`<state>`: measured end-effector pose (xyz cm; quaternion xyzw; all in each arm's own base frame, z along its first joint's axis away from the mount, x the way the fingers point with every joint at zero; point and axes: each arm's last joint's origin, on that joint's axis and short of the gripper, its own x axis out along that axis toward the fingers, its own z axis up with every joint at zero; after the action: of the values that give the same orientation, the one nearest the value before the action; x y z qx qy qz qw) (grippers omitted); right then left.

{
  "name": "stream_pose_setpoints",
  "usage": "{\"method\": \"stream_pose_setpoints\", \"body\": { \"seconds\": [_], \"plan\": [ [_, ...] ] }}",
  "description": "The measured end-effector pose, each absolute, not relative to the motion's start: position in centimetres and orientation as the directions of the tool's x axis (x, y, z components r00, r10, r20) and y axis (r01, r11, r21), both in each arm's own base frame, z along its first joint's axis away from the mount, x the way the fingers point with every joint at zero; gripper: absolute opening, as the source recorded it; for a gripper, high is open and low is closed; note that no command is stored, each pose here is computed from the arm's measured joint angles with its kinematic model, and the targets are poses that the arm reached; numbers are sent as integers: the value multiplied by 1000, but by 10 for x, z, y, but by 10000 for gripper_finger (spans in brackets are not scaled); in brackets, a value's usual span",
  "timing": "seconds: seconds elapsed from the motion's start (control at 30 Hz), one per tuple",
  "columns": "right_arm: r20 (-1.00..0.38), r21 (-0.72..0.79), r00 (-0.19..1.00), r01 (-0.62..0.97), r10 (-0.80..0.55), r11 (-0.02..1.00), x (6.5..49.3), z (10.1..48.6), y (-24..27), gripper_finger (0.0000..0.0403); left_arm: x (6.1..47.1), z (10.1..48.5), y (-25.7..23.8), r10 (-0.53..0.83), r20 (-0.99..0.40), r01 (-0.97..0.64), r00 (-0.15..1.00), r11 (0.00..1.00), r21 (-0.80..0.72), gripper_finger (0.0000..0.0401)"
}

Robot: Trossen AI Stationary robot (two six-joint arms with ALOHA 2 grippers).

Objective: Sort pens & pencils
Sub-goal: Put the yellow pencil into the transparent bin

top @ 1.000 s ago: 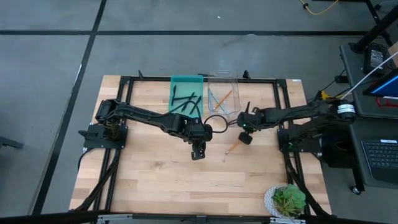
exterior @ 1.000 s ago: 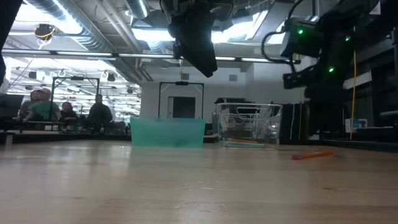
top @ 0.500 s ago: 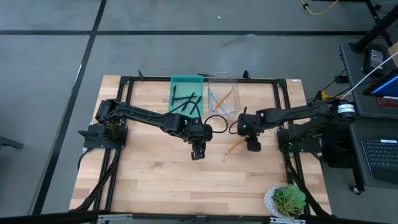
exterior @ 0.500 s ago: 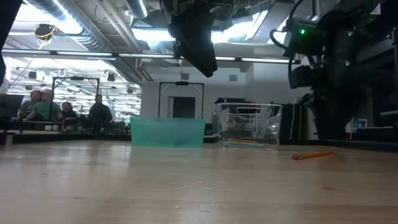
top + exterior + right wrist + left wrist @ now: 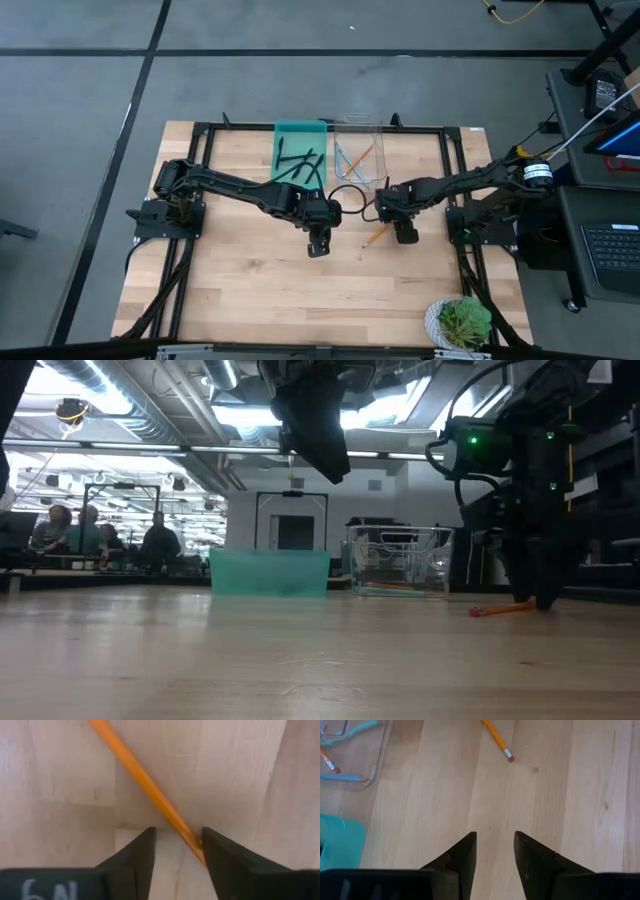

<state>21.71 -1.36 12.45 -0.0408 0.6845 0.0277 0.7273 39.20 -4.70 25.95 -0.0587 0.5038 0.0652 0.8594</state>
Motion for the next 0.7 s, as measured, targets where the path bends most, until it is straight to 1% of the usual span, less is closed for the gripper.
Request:
{"method": "stream_pose_setpoints", "body": {
  "seconds": [0.1,0.23,0.37,0.43,0.5,0.7],
  "plan": [
    [-998,1,57,-47,4,999,217,124,-13,127,392,260,-47,52,-872,-171,487,985,-36,124],
    [-998,17,61,28,16,999,218,123,-13,70,392,260,-47,52,-871,-171,488,985,-37,124],
    [-997,28,69,32,25,999,218,123,-12,18,392,260,-47,52,-871,-171,488,985,-37,124],
    [-997,29,70,40,26,999,218,123,-12,16,392,260,-47,52,-871,-171,488,985,-37,124],
    [-997,31,69,80,26,996,218,124,-12,16,392,260,-47,52,-871,-172,488,984,-37,124],
    [-995,36,99,83,28,996,220,133,-12,15,392,260,-47,52,-871,-172,488,984,-37,124]
  ]
}}
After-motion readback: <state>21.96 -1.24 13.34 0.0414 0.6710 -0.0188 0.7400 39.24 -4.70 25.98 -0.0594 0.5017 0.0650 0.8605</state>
